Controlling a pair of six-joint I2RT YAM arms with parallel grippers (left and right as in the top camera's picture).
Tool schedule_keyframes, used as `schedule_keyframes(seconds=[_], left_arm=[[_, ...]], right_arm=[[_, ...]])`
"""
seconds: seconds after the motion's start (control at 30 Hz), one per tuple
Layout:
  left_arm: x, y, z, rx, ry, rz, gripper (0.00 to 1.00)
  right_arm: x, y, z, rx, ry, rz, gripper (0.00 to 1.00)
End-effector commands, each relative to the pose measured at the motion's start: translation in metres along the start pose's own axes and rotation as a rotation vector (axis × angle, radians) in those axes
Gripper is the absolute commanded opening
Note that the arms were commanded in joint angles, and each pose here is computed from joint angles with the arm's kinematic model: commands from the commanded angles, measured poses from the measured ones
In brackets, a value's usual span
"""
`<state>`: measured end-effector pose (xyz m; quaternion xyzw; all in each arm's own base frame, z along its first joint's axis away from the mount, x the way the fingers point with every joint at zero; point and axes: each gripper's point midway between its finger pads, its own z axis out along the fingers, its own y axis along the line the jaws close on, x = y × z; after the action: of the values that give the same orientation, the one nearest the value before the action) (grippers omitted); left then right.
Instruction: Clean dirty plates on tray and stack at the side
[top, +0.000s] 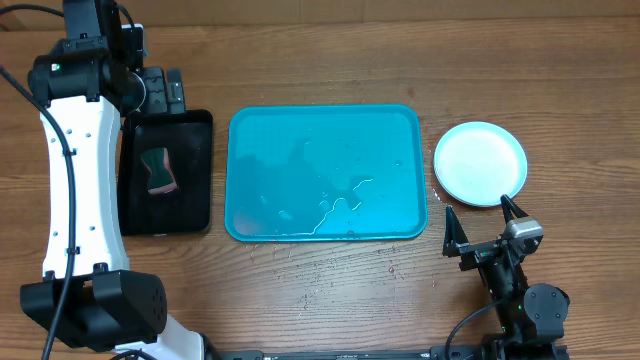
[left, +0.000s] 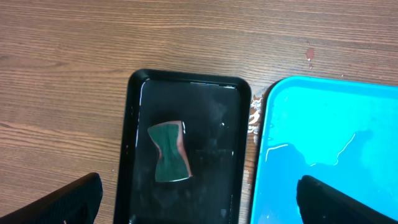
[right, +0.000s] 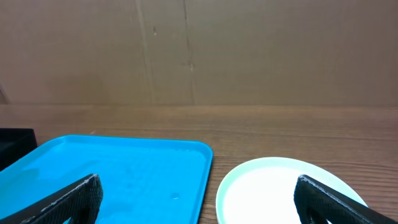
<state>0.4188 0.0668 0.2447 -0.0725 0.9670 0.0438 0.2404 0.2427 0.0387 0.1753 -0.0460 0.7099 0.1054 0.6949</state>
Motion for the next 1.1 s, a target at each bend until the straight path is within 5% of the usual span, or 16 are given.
schedule_keyframes(seconds=[0.0, 0.53, 0.87, 1.07], left_arm=[[0.0, -0.001, 0.003, 0.005, 0.005, -0.003, 1.0], [-0.004, -0.003, -0.02, 0.009, -0.048, 0.0, 1.0], [-0.005, -0.005, -0.153, 0.061, -0.433, -0.004, 1.0], [0.021, -0.013, -0.168, 0.114, -0.662, 0.007, 1.0]], right_arm=[[0.001, 0.001, 0.0, -0.006, -0.006, -0.008, 1.0], [0.001, 0.001, 0.0, -0.006, -0.006, -0.008, 1.0], [0.001, 0.001, 0.0, -0.006, -0.006, -0.008, 1.0], [0.001, 0.001, 0.0, -0.006, -0.006, -0.008, 1.0]])
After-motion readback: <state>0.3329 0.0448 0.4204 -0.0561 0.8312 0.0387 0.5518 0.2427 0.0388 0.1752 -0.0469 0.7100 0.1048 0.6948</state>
